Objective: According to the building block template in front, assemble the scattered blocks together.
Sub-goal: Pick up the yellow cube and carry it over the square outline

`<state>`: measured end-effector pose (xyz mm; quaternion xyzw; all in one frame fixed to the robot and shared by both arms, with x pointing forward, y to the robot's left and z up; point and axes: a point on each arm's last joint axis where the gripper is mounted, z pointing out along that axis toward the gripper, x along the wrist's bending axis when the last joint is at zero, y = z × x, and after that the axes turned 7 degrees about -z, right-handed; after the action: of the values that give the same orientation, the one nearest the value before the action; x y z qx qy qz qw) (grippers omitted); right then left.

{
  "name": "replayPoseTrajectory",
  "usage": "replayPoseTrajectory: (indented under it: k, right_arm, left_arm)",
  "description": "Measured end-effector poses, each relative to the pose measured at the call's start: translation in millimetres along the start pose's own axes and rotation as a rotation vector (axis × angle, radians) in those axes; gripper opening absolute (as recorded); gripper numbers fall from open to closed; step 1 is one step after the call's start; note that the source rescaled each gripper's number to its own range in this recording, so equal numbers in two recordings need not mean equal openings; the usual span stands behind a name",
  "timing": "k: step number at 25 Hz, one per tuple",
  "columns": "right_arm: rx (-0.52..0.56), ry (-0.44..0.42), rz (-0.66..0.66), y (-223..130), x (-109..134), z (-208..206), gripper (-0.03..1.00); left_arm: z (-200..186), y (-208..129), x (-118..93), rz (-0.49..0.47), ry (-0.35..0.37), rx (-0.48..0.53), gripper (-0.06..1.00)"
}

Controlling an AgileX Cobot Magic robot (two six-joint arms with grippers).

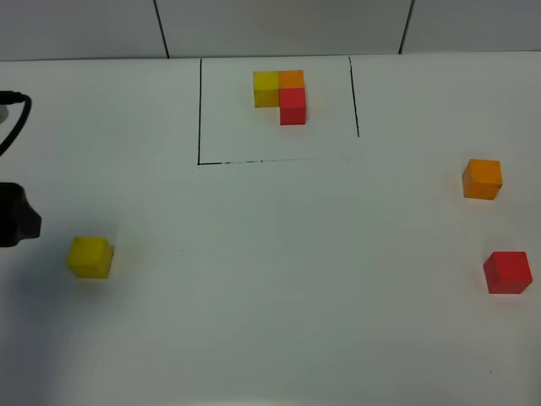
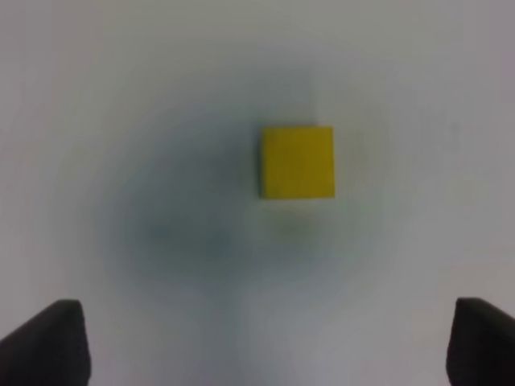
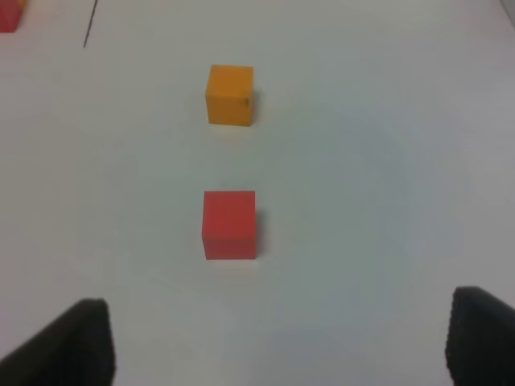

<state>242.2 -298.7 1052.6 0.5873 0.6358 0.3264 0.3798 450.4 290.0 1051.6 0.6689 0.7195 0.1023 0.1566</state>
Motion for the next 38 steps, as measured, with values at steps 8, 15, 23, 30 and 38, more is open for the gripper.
replayPoseTrajectory:
  k: [8, 15, 23, 30, 38]
  right_arm:
    - [0.0, 0.0, 0.0, 0, 0, 0, 0.76]
    - [0.0, 0.0, 0.0, 0, 0, 0, 0.76]
    - [0.0, 0.0, 0.0, 0, 0, 0, 0.76]
    - [0.0, 0.0, 0.0, 0, 0, 0, 0.76]
    - [0.0, 0.0, 0.0, 0, 0, 0, 0.76]
  left_arm:
    - [76, 31, -8, 0.007, 0.021, 0.222, 1.0]
    - [128, 27, -27, 0.026, 0.032, 0.345, 1.0]
    - [144, 29, -27, -0.009, 0.038, 0.328, 1.0]
    - [167, 25, -28, -0.01, 0.048, 0.372, 0.97]
    - [171, 24, -27, 0.001, 0.064, 0.369, 0.37]
